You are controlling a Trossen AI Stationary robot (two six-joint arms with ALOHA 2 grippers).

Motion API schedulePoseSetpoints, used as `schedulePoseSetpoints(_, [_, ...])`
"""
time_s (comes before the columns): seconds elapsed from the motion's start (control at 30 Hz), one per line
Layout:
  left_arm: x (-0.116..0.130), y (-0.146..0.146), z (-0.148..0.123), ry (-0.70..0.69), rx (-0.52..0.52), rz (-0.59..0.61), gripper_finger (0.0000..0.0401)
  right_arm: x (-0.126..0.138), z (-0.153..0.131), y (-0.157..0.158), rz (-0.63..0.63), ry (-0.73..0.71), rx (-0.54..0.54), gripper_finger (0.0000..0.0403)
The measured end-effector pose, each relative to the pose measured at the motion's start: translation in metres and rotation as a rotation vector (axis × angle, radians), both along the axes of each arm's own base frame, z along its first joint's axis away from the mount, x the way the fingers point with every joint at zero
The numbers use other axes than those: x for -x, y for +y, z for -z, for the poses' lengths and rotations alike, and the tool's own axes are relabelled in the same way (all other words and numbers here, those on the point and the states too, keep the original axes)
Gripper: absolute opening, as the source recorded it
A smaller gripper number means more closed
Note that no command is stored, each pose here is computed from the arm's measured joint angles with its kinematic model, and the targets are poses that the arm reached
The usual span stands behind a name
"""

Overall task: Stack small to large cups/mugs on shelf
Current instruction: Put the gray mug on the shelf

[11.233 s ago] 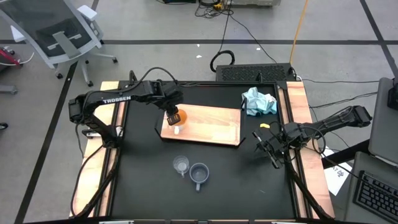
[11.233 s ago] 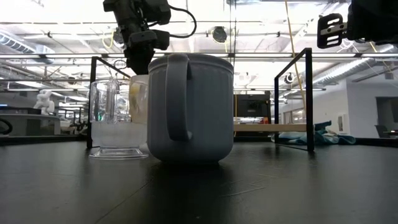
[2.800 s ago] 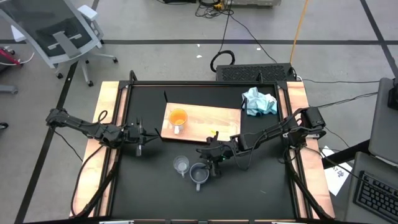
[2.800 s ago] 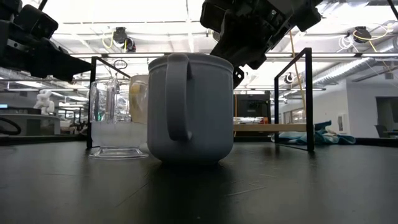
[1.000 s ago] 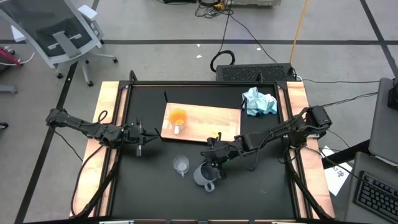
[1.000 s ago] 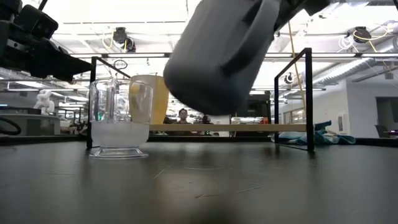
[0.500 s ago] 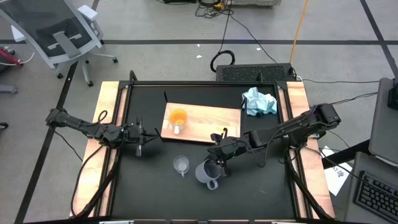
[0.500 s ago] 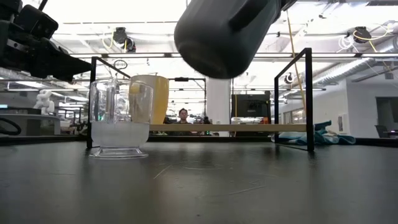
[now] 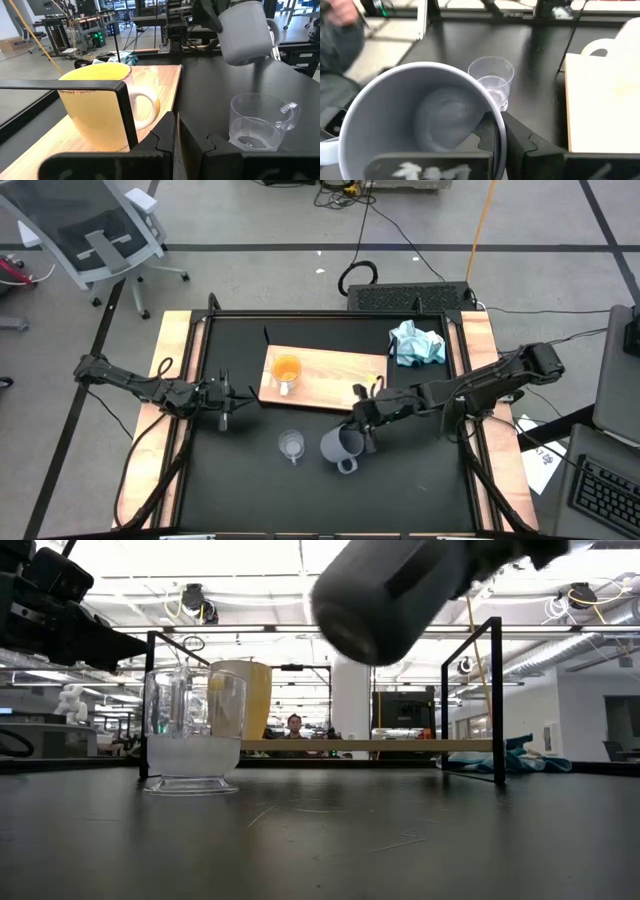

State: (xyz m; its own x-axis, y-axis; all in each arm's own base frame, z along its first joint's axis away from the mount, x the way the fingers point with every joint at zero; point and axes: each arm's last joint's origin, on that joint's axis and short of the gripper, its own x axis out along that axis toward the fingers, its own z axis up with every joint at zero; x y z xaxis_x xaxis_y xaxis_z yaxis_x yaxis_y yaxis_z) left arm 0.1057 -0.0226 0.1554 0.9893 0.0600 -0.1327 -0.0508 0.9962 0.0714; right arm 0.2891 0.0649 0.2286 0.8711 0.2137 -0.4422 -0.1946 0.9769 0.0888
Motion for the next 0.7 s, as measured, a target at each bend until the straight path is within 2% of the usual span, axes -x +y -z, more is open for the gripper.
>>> schedulePoseSetpoints(0.37, [0.0,0.0,0.0,0.0,-0.006,-0.001,0.0026,0.057,0.029,-0.013,0.015,-0.177,-0.083,0.0004])
schedulePoseSetpoints(0.7, [0.0,0.0,0.0,-0.001,-0.005,-0.003,0.0026,0.061,0.032,-0.015,0.034,-0.229,-0.071,0.0004])
